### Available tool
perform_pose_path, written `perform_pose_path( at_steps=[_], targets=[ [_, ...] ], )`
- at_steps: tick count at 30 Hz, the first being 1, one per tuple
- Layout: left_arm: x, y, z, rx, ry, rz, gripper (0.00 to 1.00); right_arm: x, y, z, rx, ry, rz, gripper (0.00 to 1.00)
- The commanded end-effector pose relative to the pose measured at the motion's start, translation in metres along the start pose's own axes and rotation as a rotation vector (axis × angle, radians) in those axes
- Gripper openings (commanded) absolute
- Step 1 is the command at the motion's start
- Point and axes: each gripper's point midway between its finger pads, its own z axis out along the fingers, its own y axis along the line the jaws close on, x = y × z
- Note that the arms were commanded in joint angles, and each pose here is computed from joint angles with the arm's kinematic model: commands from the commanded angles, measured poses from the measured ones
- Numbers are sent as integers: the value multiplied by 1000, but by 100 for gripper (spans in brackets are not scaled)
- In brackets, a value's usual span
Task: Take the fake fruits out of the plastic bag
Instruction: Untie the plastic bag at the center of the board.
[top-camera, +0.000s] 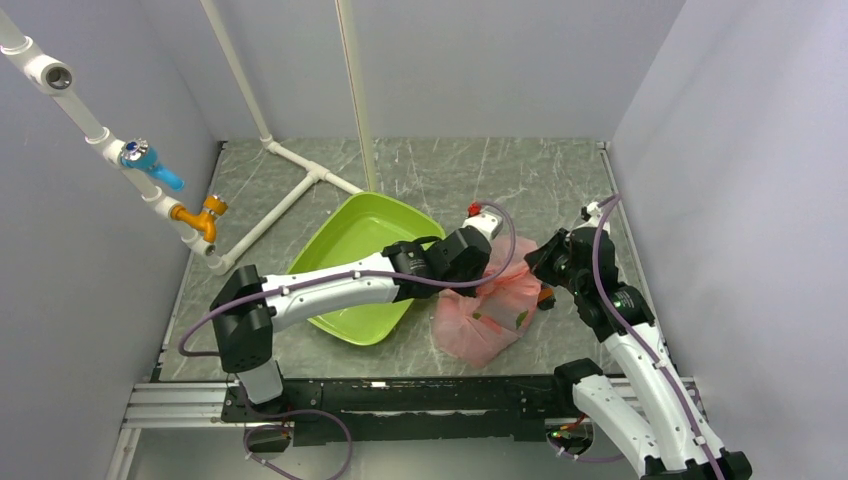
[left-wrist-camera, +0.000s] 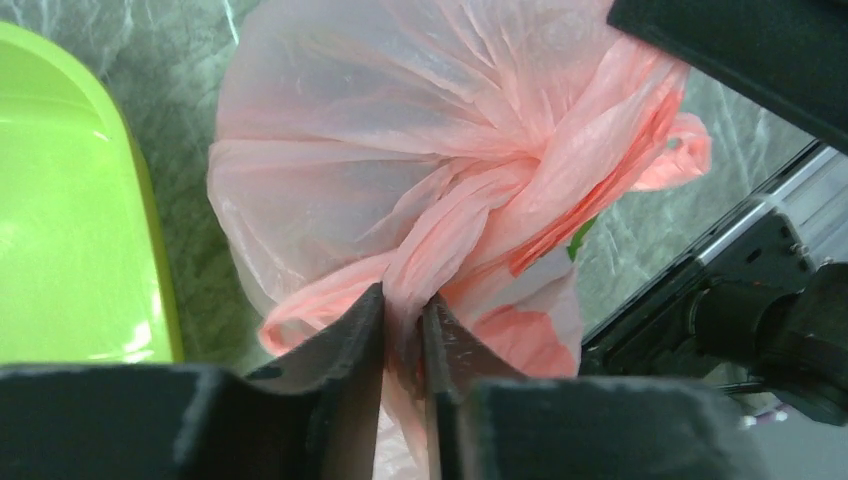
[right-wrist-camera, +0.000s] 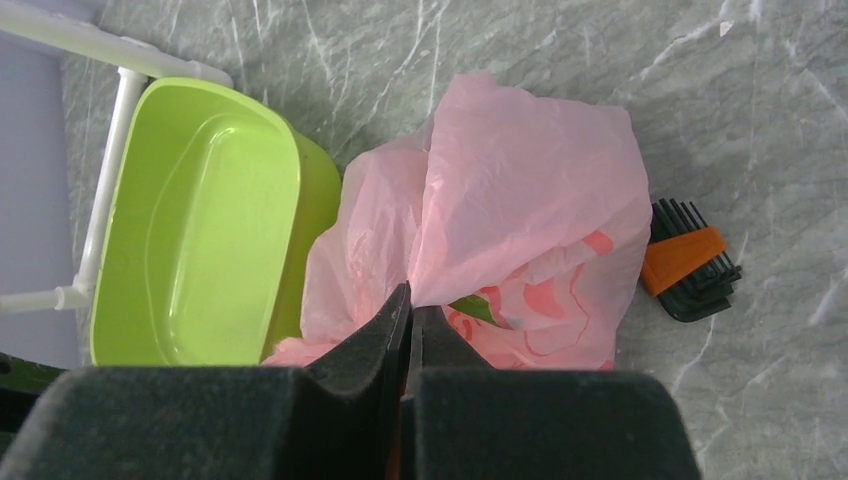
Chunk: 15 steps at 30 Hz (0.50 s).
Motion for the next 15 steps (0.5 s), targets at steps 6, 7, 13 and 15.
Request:
perform_pose_path(
  at_steps=[6,7,13,15],
  targets=[
    [-7,11,-36,42,-163,-172,1,-35,-38,-7,268,-150,83,0],
    [-4,9,-38,76,-182,-193,1,-40,-42,-7,303,-160,91,0],
    [-3,-9,-39,218,-230,-264,0,-35,-2,1,105,-55,1,23],
    [-4,-14,-37,245,-233,-277,0,-31,6,-5,49,-43,-26,34]
  ],
)
